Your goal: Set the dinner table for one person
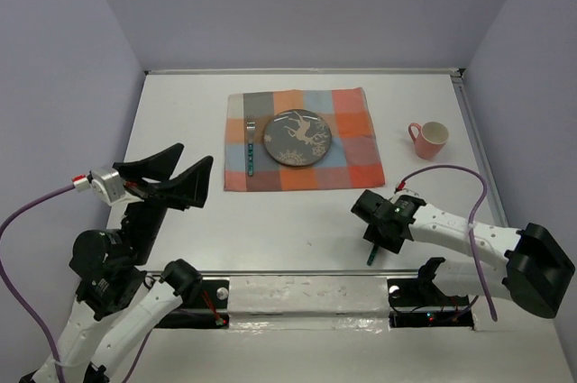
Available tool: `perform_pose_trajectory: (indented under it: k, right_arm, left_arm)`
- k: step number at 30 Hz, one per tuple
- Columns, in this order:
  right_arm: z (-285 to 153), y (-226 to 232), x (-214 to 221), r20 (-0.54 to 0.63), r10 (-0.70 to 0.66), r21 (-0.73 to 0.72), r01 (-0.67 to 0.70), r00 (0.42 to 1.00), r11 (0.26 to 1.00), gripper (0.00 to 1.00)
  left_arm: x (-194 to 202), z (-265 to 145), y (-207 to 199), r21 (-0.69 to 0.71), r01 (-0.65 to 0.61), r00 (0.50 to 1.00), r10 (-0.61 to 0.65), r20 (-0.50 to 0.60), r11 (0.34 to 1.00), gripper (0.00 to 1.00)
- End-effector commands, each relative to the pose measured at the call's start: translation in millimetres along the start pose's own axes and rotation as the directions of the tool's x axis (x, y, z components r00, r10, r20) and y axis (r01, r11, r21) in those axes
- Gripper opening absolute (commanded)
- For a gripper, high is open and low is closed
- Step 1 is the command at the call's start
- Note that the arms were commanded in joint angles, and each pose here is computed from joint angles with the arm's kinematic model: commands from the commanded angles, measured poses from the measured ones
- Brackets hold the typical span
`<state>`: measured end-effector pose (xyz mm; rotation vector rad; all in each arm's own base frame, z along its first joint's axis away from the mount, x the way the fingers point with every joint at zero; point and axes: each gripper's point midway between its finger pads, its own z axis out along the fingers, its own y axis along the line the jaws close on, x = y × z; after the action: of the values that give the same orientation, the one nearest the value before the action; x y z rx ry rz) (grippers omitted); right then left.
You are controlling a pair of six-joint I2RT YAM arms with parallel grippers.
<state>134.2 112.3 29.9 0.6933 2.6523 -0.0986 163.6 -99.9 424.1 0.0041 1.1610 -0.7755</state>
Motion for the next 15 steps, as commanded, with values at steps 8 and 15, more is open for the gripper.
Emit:
perform_pose_trajectory:
  k: [8, 15]
  right_arm:
    - [13, 6, 1, 0.009, 0.043, 0.026, -0.043, 0.999, 0.999, 0.34]
    - [13, 20, -7, 0.039, -0.01, 0.007, 0.01, 0.999, 1.0, 0.0]
  left_arm:
    - [-20, -6, -8, 0.034, 0.01, 0.998, -0.012, 0.068, 0.999, 0.99]
    - [-11, -1, -8, 0.034, 0.009, 0.999, -0.01, 0.041, 0.999, 0.99]
